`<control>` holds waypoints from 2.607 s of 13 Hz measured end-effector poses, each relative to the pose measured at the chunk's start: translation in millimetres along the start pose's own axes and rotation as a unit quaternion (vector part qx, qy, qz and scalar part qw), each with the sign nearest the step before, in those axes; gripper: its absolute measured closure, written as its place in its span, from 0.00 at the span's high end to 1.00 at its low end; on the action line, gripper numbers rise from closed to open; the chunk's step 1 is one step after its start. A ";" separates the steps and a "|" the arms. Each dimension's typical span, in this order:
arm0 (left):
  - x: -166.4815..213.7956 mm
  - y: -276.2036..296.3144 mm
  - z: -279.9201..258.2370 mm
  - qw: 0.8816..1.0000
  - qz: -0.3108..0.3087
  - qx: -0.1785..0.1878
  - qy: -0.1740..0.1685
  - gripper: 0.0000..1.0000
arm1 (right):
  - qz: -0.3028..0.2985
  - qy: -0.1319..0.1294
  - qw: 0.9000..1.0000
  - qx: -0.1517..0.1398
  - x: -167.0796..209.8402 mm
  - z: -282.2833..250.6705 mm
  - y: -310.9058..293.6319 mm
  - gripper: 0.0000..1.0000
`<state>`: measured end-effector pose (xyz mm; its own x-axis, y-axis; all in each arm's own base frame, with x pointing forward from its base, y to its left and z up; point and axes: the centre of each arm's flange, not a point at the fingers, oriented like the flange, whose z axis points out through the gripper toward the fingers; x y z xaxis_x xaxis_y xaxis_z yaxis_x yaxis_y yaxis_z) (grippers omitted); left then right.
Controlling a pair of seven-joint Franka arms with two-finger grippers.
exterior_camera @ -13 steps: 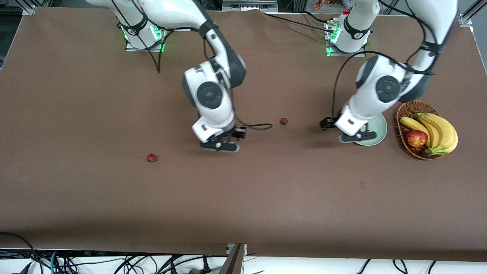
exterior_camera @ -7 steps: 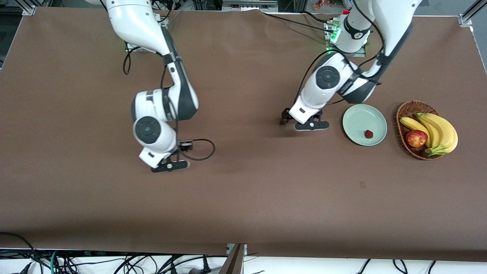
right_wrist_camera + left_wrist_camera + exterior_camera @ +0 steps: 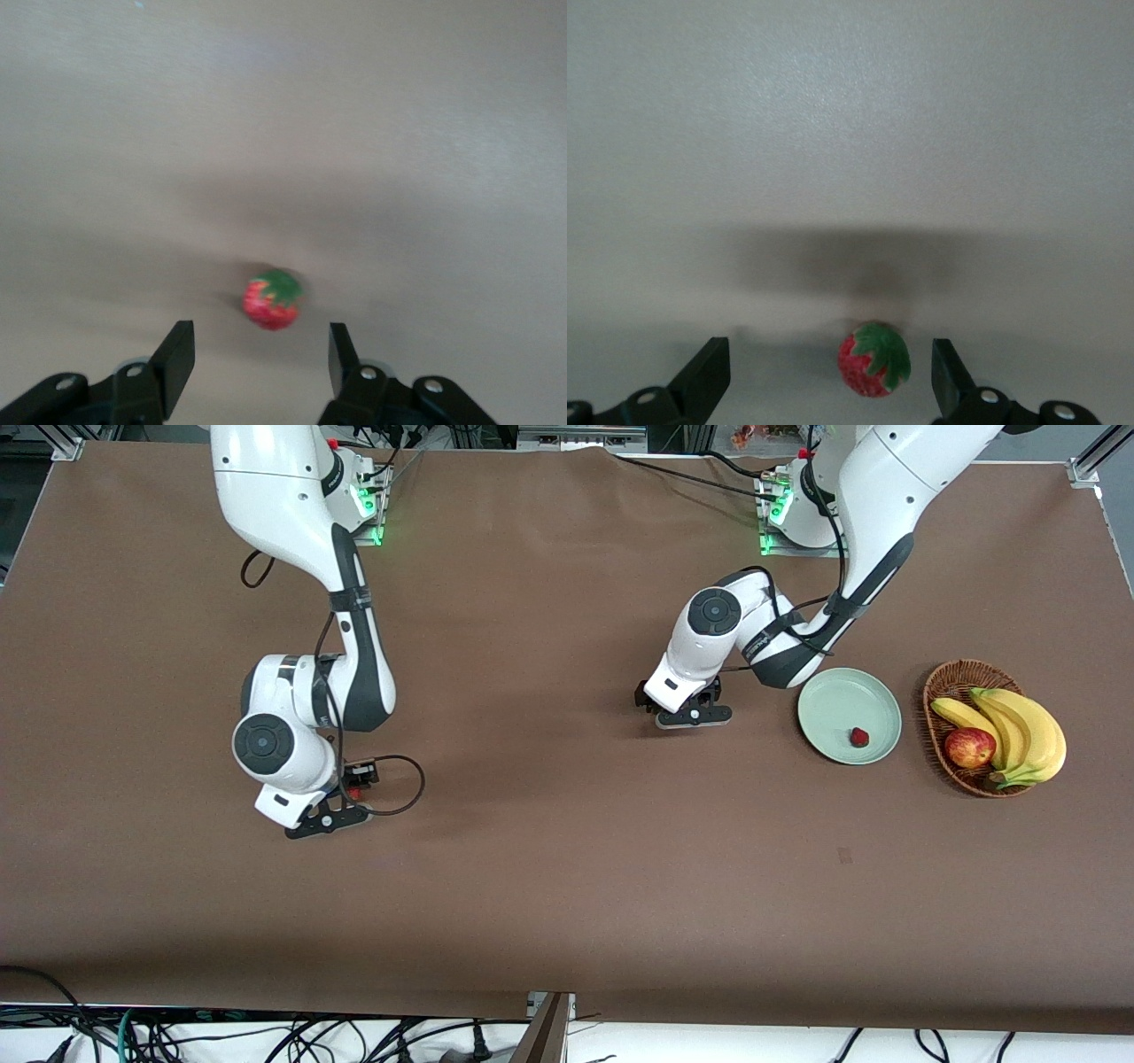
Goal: Collect all strawberries into plate
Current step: 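Grasp the second strawberry with the left gripper while the right gripper reaches another, then drop the strawberry onto the plate with the left gripper while the right gripper grasps, then set the third strawberry on the table mid-way with the right gripper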
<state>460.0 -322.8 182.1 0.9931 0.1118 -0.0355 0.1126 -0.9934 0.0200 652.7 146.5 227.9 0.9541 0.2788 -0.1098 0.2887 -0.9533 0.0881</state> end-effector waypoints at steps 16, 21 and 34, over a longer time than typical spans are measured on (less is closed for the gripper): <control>43.9 -28.4 -26.5 0.997 -0.060 0.039 0.007 0.33 | 0.026 -0.003 0.998 0.050 -1.2 45.4 21.2 0.31; 114.1 -176.2 -71.4 0.998 -0.041 0.048 -0.029 0.33 | 0.059 0.001 0.996 0.068 15.1 16.6 -24.4 0.31; 120.6 -308.6 -47.4 0.994 0.029 0.026 -0.106 0.44 | 0.272 0.065 0.933 0.224 1.7 -36.8 -386.4 0.31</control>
<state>546.6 -1.6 219.0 0.9681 0.0518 -0.2451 0.0477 -0.9986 -0.0227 545.8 519.6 230.1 0.9596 -0.2778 -0.0457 -0.2769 -0.9024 -0.3301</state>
